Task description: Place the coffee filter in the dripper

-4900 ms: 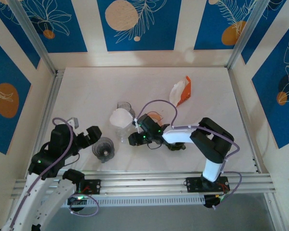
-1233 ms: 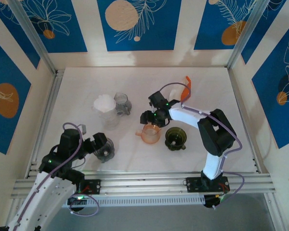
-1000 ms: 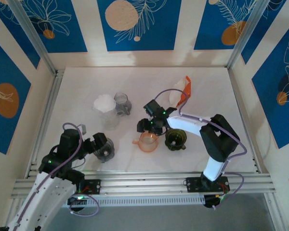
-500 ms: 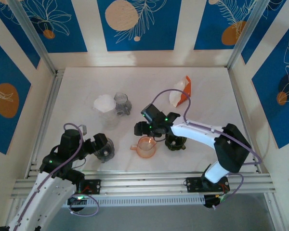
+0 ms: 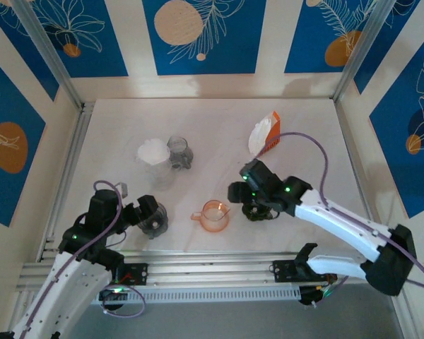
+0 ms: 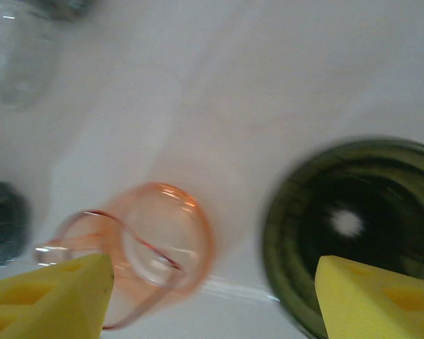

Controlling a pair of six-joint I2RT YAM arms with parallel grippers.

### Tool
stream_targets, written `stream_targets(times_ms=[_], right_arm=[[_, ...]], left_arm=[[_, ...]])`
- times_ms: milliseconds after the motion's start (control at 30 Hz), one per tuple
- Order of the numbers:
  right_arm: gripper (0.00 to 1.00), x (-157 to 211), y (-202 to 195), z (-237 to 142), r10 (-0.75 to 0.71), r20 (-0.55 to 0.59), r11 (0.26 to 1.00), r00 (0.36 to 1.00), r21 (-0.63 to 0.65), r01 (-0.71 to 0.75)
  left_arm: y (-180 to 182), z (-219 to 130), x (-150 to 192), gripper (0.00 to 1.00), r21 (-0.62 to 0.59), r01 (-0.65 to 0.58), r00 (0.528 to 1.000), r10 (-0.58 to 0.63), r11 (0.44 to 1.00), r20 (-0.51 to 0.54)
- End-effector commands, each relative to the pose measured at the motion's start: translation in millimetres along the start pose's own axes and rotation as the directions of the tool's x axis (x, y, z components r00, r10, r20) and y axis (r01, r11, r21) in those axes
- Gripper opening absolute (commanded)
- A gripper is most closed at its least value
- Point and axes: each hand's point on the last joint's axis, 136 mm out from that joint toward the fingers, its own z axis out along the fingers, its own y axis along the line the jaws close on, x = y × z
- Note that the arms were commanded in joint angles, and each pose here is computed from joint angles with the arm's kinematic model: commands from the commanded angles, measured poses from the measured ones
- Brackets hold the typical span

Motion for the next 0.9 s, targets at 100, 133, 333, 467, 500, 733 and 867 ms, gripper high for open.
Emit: stream_targets(times_ms=[100,133,333,467,500,733,867], right_arm=[[0.70,20.0,-78.2,-8.9,0.144,0.015,0.972,0.989,0.185,-0.144],[0.69,20.6,-83.1,-7.5,0.159,0.017,0.970,0.987,0.185,-0.160],[0.59,17.6,-87.0,12.9,0.242,-0.021,0.966,0.970,0.099,-0.239],[0.51,15.5,-89.3,28.3,0.264,-0.054,0.961,0.963,0.093,-0.259],[0.48,15.2,-90.8,31.1,0.269,-0.059,0.960,0.961,0.096,-0.263],[0.34,16.7,-95.8,44.7,0.307,-0.089,0.951,0.948,0.074,-0.301],[0.21,17.7,-96.8,47.8,0.313,-0.102,0.949,0.944,0.068,-0.308]], left_arm=[[-1.4,6.6,0.0,1.00,0.018,0.012,1.000,-0.012,1.000,-0.008],[-0.4,7.2,0.6,1.00,0.015,0.012,1.000,-0.011,1.000,-0.010],[-0.2,7.4,0.8,1.00,0.016,0.013,1.000,-0.013,1.000,-0.009],[-0.2,7.1,0.3,1.00,0.015,0.012,1.000,-0.012,1.000,-0.007],[-0.3,6.7,0.0,1.00,0.014,0.012,1.000,-0.012,1.000,-0.006],[-1.4,6.3,-0.5,1.00,0.017,0.012,1.000,-0.012,1.000,-0.006],[-4.1,4.9,-2.4,1.00,0.026,0.007,1.000,-0.007,1.000,0.000]])
